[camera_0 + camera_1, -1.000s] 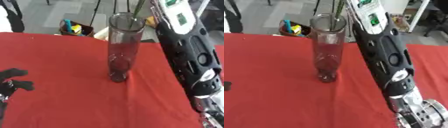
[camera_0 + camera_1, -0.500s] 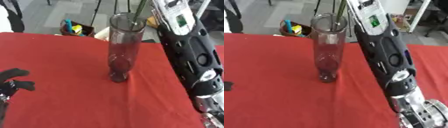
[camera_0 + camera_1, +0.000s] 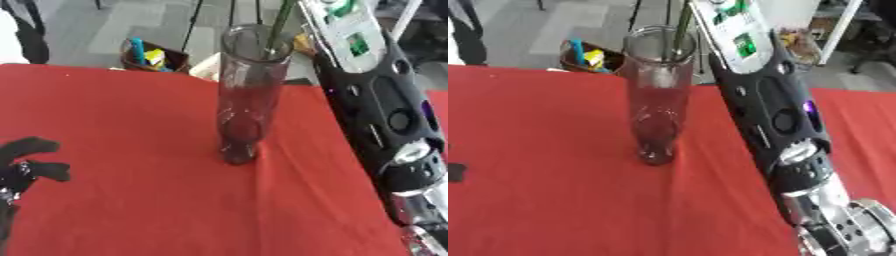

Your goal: Arrange flowers into the vase.

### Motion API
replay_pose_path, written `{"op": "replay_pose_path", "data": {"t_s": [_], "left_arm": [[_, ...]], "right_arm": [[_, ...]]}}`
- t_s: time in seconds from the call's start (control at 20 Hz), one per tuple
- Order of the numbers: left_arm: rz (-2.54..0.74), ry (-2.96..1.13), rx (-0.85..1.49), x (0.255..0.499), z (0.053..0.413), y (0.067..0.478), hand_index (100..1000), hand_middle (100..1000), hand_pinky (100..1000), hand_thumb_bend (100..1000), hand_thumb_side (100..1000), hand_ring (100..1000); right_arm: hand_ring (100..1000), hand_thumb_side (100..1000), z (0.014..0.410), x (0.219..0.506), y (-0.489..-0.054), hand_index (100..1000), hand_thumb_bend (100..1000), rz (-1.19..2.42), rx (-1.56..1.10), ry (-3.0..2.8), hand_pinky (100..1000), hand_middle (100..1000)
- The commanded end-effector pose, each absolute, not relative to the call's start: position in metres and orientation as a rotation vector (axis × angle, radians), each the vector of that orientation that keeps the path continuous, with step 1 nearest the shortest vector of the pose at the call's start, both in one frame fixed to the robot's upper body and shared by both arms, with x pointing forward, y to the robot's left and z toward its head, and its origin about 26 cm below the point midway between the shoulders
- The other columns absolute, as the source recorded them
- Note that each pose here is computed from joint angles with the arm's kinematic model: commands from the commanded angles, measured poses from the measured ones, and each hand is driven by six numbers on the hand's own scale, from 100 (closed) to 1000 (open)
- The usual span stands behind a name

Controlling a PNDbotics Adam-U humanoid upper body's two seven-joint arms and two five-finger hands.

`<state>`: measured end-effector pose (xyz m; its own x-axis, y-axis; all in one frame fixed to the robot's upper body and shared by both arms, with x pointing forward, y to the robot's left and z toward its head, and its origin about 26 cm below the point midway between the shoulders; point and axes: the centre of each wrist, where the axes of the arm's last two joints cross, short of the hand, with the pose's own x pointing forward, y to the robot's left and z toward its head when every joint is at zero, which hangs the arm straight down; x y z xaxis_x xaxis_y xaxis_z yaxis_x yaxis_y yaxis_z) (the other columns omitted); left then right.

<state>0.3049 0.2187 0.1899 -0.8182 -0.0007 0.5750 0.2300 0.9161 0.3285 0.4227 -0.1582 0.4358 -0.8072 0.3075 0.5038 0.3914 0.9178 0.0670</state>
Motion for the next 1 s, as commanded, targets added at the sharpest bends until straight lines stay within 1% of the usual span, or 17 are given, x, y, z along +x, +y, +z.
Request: {"op": "replay_pose_path", "data": {"t_s": [0.05, 0.2, 0.35, 0.75, 1.0], "left_arm": [[-0.547, -2.509, -0.173, 0.3025, 0.197, 0.2146, 852, 736, 740, 101, 1000, 589], [-0.548, -2.51, -0.174, 0.3027, 0.1975, 0.2143, 852, 736, 740, 101, 1000, 589], [-0.549, -2.51, -0.175, 0.3027, 0.1976, 0.2142, 852, 737, 740, 101, 1000, 589], [-0.551, -2.511, -0.172, 0.3028, 0.1979, 0.2145, 851, 738, 741, 102, 1000, 590], [-0.551, -2.51, -0.171, 0.3028, 0.1979, 0.2146, 851, 738, 741, 102, 1000, 590]], "right_arm": [[486, 938, 0.447, 0.419, -0.1657, 122, 100, -0.243, -0.536, -2.603, 299, 100], [493, 938, 0.4457, 0.4205, -0.1655, 147, 100, -0.239, -0.533, -2.591, 301, 100], [497, 935, 0.445, 0.4214, -0.1656, 152, 100, -0.23, -0.539, -2.584, 301, 100], [530, 952, 0.4453, 0.4229, -0.1672, 197, 100, -0.166, -0.578, -2.575, 325, 100], [531, 952, 0.4468, 0.4222, -0.1682, 198, 100, -0.141, -0.605, -2.574, 326, 100]]}}
